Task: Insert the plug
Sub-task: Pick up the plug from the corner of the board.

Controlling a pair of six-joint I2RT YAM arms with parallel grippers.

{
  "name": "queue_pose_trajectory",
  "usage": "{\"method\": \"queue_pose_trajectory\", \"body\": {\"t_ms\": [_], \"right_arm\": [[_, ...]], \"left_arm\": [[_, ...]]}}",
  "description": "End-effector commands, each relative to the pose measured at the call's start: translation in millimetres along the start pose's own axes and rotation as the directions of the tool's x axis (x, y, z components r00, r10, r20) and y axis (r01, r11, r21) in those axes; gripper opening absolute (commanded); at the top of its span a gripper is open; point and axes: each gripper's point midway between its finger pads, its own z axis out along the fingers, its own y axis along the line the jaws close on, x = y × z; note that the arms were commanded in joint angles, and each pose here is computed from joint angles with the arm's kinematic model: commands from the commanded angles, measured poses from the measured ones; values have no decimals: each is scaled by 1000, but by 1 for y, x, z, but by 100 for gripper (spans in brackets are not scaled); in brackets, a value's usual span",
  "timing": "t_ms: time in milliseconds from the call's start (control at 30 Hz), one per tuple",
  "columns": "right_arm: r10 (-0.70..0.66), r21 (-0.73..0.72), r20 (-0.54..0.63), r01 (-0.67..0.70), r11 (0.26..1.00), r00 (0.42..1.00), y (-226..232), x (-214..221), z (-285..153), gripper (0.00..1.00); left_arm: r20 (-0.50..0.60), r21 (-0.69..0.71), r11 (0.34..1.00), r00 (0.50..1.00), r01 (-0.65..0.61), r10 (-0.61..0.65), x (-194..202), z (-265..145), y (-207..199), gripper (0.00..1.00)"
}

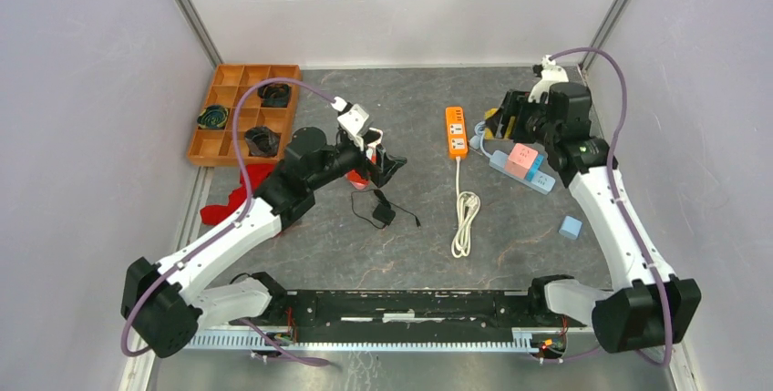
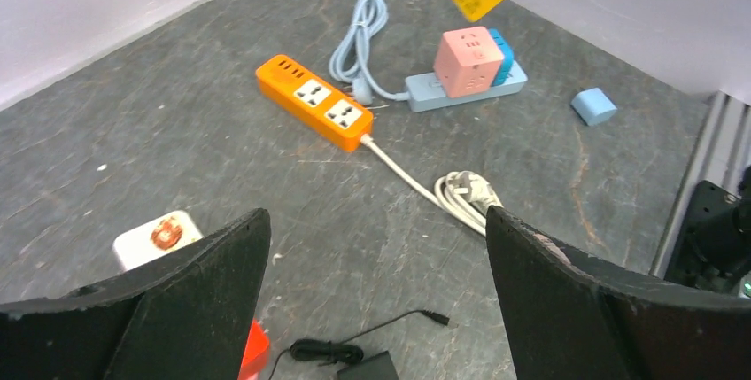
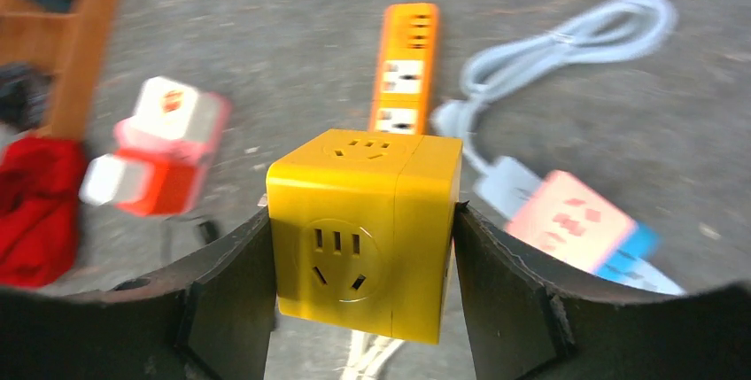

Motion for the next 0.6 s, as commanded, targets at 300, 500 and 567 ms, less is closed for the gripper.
{"method": "queue_pose_trajectory", "body": {"t_ms": [300, 500, 567], "right_arm": [[-16, -545, 91, 63, 836, 996, 146, 18, -39, 38], [-64, -556, 67, 90, 827, 996, 164, 28, -37, 39], [-63, -574, 62, 87, 814, 996, 171, 30, -38, 39]], "left_arm": [[182, 286, 938, 972, -196, 148, -24, 18, -46, 100], [193, 257, 896, 928, -361, 319, -10, 31, -44, 100], [189, 258, 883, 917, -392, 352, -5, 35, -46, 100]]}}
